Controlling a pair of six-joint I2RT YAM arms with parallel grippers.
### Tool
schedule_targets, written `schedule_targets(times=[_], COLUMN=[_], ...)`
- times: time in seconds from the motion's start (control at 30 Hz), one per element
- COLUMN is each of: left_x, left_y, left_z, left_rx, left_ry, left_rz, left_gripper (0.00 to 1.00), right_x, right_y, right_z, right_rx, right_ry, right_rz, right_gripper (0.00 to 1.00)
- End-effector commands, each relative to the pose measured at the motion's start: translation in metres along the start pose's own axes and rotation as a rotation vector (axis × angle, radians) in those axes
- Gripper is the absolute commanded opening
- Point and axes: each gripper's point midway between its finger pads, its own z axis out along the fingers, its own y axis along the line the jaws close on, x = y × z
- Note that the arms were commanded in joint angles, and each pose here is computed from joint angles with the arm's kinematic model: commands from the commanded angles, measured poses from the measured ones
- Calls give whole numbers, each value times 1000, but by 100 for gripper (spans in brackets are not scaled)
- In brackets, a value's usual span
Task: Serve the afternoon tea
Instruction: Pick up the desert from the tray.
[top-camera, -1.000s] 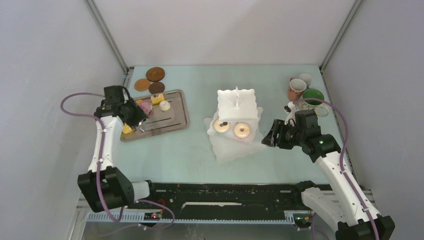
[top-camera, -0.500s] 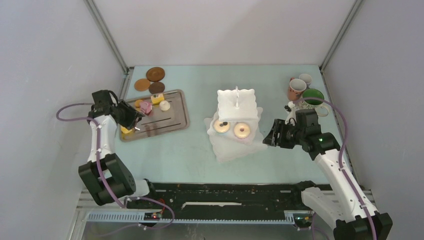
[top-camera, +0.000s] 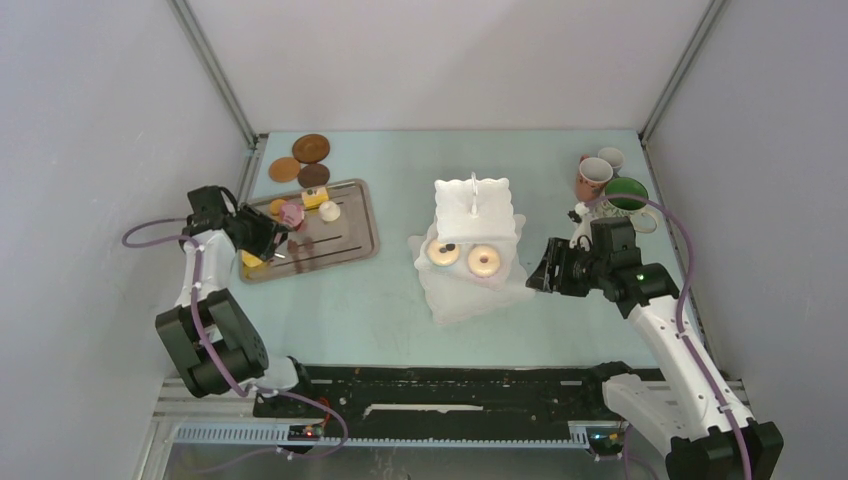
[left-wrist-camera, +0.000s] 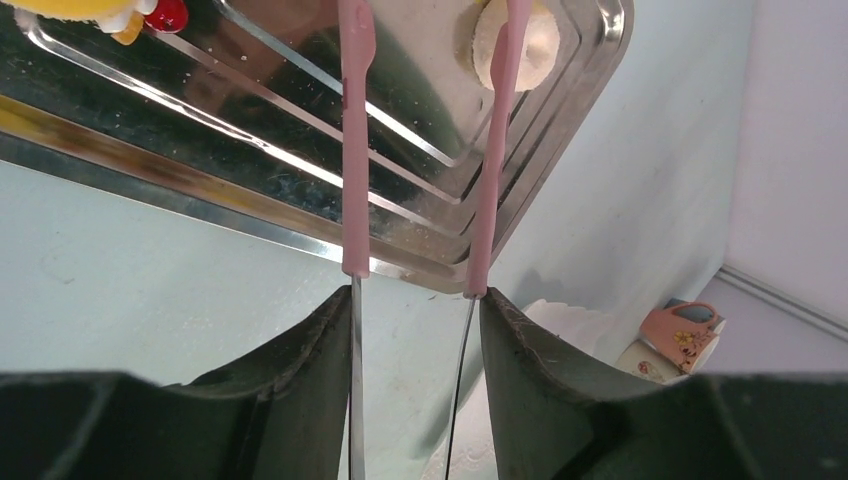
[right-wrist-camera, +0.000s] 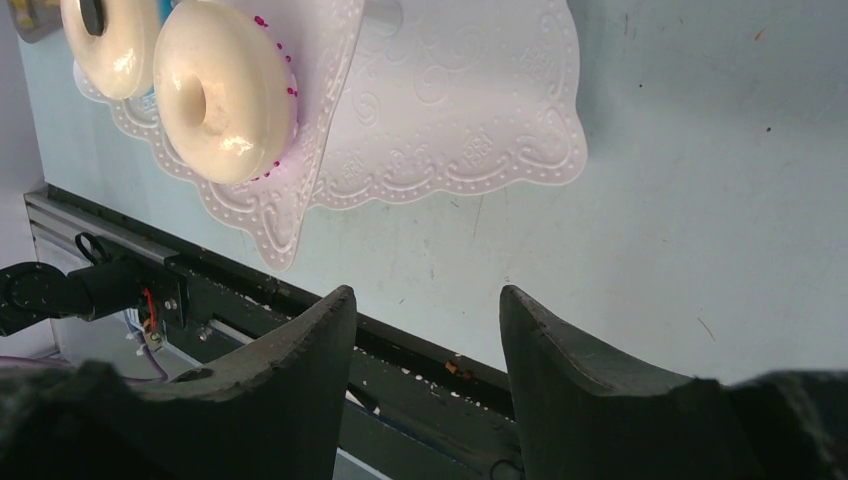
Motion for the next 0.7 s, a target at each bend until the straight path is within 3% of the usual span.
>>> schedule_targets(times=[0.0,0.67], left_x=[-7,-11], left_y=[-8,-2], left_z=[8,40], left_rx=[61,82], left_ry=[1,26], left_rz=[-49,-92], left_gripper=[50,48], right_x=[-13,-14], right_y=[5,0], right_z=[-2,-1], right_rx=[-17,-4], right_ry=[-38,-36], right_rz=[-32,-13], right_gripper=[58,58])
